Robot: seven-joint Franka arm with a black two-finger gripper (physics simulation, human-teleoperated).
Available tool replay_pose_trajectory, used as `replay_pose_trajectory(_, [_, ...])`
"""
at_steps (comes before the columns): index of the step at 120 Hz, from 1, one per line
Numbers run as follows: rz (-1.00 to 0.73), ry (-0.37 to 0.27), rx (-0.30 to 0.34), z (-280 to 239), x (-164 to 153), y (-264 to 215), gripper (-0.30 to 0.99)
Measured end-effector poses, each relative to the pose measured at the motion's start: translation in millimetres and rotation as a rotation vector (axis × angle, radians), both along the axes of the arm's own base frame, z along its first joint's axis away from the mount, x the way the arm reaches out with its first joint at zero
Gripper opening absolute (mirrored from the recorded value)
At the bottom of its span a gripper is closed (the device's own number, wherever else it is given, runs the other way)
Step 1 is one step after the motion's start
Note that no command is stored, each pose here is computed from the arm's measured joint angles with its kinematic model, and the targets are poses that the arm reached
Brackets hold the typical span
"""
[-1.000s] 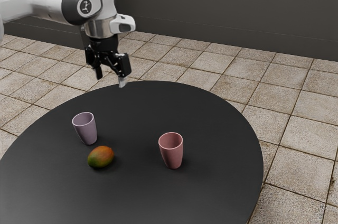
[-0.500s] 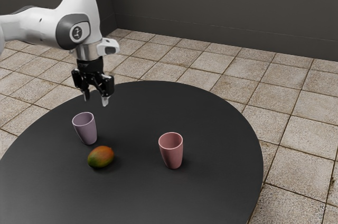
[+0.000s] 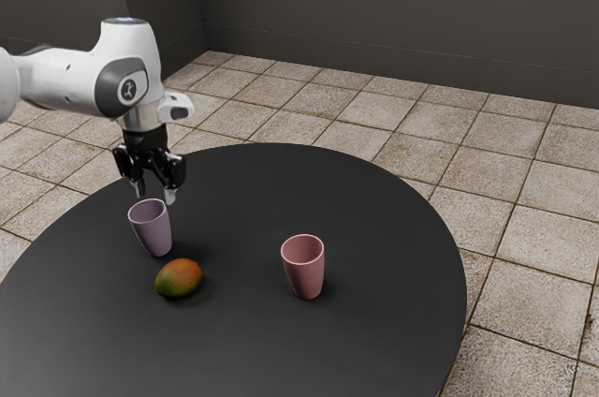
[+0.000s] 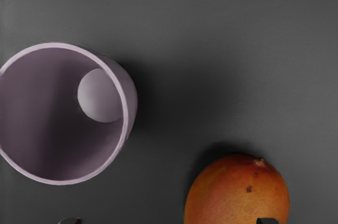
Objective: Place the left cup onto the right cup
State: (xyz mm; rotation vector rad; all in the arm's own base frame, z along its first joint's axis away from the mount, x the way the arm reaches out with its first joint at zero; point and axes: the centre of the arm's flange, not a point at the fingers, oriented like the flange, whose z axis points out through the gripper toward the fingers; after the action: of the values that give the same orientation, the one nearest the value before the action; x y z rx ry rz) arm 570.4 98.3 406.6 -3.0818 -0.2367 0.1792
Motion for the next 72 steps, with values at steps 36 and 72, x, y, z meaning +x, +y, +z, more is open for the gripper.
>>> replay_pose_trajectory(36, [0.038, 0.012, -0.005, -39.8, 7.7, 27.4, 0.4])
replay_pose_trajectory(72, [0.023, 0.015, -0.001, -62.8, 16.9, 32.7, 0.39])
